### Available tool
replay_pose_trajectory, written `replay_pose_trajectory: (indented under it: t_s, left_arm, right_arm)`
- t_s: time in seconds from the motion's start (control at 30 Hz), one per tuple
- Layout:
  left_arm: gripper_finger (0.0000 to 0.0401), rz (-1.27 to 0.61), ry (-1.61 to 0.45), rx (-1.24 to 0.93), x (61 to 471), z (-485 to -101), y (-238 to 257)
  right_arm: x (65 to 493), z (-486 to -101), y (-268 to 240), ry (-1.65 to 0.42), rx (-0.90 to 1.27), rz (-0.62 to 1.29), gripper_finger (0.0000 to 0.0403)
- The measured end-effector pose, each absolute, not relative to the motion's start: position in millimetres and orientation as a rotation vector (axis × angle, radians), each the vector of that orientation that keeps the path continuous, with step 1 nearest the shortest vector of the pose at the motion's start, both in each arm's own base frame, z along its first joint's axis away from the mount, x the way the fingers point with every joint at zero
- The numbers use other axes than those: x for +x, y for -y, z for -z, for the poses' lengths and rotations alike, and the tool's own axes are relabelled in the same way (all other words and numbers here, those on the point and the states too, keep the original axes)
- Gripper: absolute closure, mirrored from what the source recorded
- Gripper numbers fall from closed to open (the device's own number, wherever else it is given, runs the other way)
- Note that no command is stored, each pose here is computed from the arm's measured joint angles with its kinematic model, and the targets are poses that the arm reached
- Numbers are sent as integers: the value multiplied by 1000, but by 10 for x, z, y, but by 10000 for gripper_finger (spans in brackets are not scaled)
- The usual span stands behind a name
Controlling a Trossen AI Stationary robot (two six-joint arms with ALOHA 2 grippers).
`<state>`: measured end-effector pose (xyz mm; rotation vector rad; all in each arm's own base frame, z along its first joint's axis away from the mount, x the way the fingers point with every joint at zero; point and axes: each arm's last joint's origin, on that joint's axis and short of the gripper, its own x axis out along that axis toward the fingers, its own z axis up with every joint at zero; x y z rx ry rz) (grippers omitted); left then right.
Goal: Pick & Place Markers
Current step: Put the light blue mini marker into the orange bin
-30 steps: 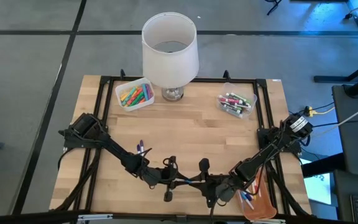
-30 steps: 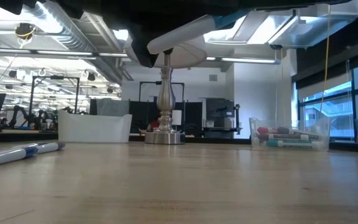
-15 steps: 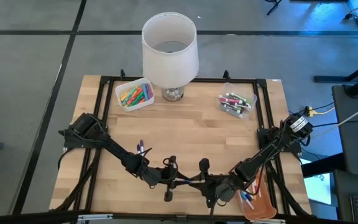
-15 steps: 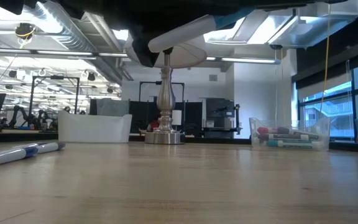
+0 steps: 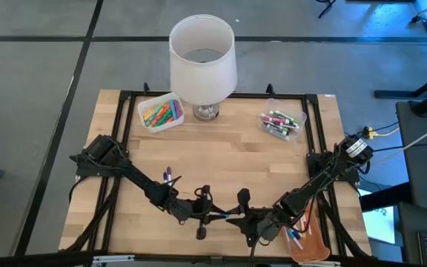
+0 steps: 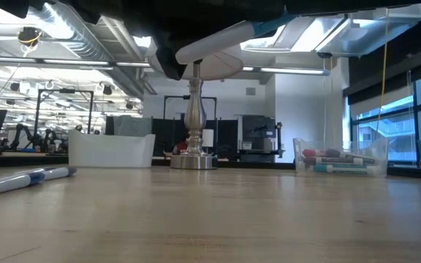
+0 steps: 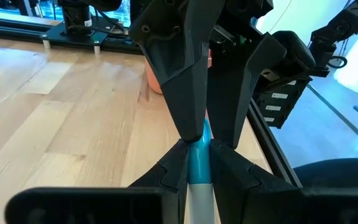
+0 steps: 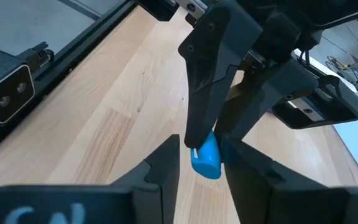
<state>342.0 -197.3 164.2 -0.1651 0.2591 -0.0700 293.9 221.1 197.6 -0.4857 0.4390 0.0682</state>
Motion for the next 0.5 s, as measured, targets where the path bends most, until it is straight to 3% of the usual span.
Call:
replay_pose_trajectory:
  t_s: [0.17, 0.5]
  left_arm:
    - [351, 74, -260, -166, 3420, -1642, 1974]
    - [351, 96, -264, -169, 3419, -1642, 1982]
  right_arm:
    - [2938, -1974, -2210, -441, -487, -68, 284]
    - [2934, -1970, -2211, -445, -497, -73, 335]
